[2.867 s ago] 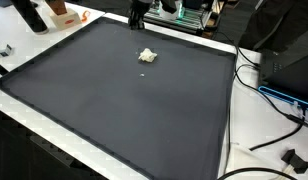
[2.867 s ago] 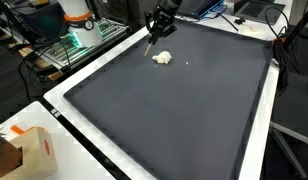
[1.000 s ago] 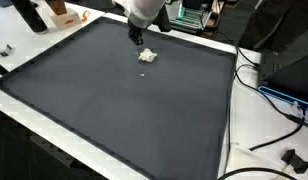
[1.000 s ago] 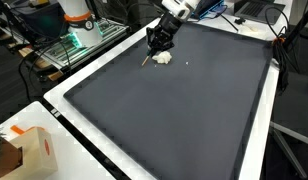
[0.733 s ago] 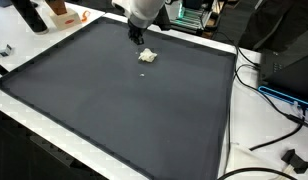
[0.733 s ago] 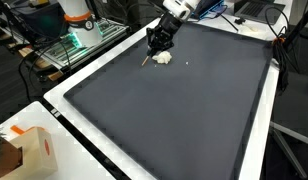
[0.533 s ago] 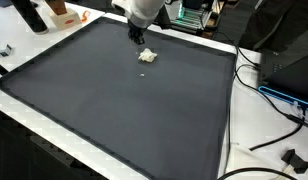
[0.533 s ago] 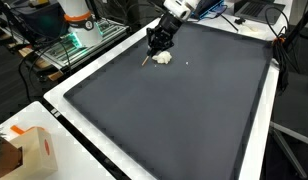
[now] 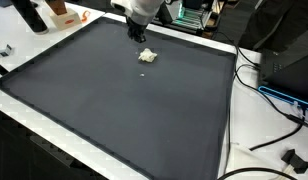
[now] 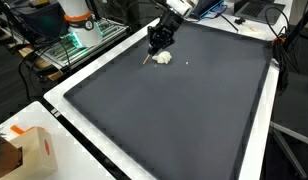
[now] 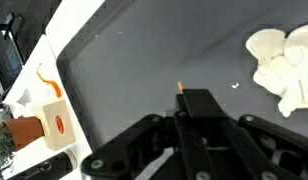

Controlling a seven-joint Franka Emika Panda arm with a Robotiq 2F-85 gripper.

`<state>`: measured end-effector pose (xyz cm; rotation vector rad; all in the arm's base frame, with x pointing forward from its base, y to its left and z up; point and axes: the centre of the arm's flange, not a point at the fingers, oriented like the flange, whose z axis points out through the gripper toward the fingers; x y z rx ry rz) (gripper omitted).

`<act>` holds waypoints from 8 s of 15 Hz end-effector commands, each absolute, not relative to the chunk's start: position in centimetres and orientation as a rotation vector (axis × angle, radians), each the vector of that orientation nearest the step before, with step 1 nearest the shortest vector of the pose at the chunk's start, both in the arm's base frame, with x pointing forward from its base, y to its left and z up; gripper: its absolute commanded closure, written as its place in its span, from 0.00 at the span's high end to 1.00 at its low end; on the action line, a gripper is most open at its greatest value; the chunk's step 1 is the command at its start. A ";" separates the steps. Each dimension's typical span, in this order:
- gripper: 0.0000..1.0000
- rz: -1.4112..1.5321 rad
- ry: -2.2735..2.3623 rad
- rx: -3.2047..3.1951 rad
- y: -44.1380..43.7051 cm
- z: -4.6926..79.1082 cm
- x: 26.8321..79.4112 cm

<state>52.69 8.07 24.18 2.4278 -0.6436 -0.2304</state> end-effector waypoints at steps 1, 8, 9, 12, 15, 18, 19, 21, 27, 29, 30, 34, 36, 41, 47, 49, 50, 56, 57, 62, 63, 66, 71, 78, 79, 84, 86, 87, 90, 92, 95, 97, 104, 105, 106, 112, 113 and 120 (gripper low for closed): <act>0.03 -0.229 -0.544 2.480 8.0 26.0 51.8; 0.03 -0.215 -0.344 2.613 8.7 29.4 51.3; 0.03 -0.213 -0.309 2.639 8.9 30.0 51.2; 0.03 -0.211 -0.184 2.742 9.2 31.7 50.6; 0.03 -0.219 -0.080 2.836 9.4 33.4 50.0; 0.03 -0.217 0.021 2.923 9.4 35.0 49.5; 0.03 -0.217 0.054 2.953 9.4 35.5 49.4; 0.03 -0.213 0.109 3.001 9.3 36.5 49.2; 0.03 -0.170 0.255 3.117 9.1 38.6 48.5; 0.03 -0.158 0.296 3.139 9.1 39.1 48.2; 0.03 -0.155 0.313 3.148 9.2 39.3 48.1; 0.13 -0.160 0.299 3.127 9.7 39.6 49.3; 0.13 -0.158 0.303 3.127 9.6 39.6 49.2; 0.03 -0.158 0.310 3.127 9.6 39.6 49.2; 0.03 -0.239 0.424 3.269 7.6 36.2 50.5; 0.03 -0.285 0.496 3.315 7.0 34.8 50.7; 0.03 -0.258 0.525 3.347 6.8 34.2 50.9; 0.03 -0.275 0.759 3.520 5.1 30.6 51.5; 0.03 -0.272 0.785 3.549 4.8 30.0 51.7; 0.03 -0.283 0.830 3.663 3.6 27.2 52.6; 0.03 -0.280 0.830 3.681 3.4 26.7 52.8; 0.03 -0.294 0.803 3.723 3.1 25.5 53.3; 0.03 -0.320 0.712 3.779 2.8 23.6 54.1; 0.03 -0.358 0.562 3.848 2.2 21.9 54.9; 0.03 -0.368 0.547 3.852 2.0 21.6 55.0; 0.03 -0.481 0.346 3.841 2.0 20.5 55.5; 0.03 -0.521 0.280 3.843 2.0 20.1 55.8; 0.03 -0.542 0.239 3.841 2.0 20.0 55.9; 0.03 -0.591 0.137 3.837 1.9 19.7 56.2; 0.03 -0.626 0.072 3.829 1.9 19.6 56.2; 0.03 -0.687 -0.018 3.802 2.1 19.7 56.1; 0.03 -0.709 -0.078 3.787 2.1 19.8 56.0; 0.03 -0.756 -0.335 3.693 2.4 21.3 55.3; 0.03 -0.755 -0.365 3.681 2.6 21.8 55.2; 0.03 -0.747 -0.395 3.667 2.8 22.3 55.2; 0.03 -0.667 -0.512 3.557 4.4 25.7 54.6; 0.03 -0.637 -0.532 3.531 4.7 26.3 54.5; 0.03 -0.393 -0.616 3.327 7.1 30.0 53.6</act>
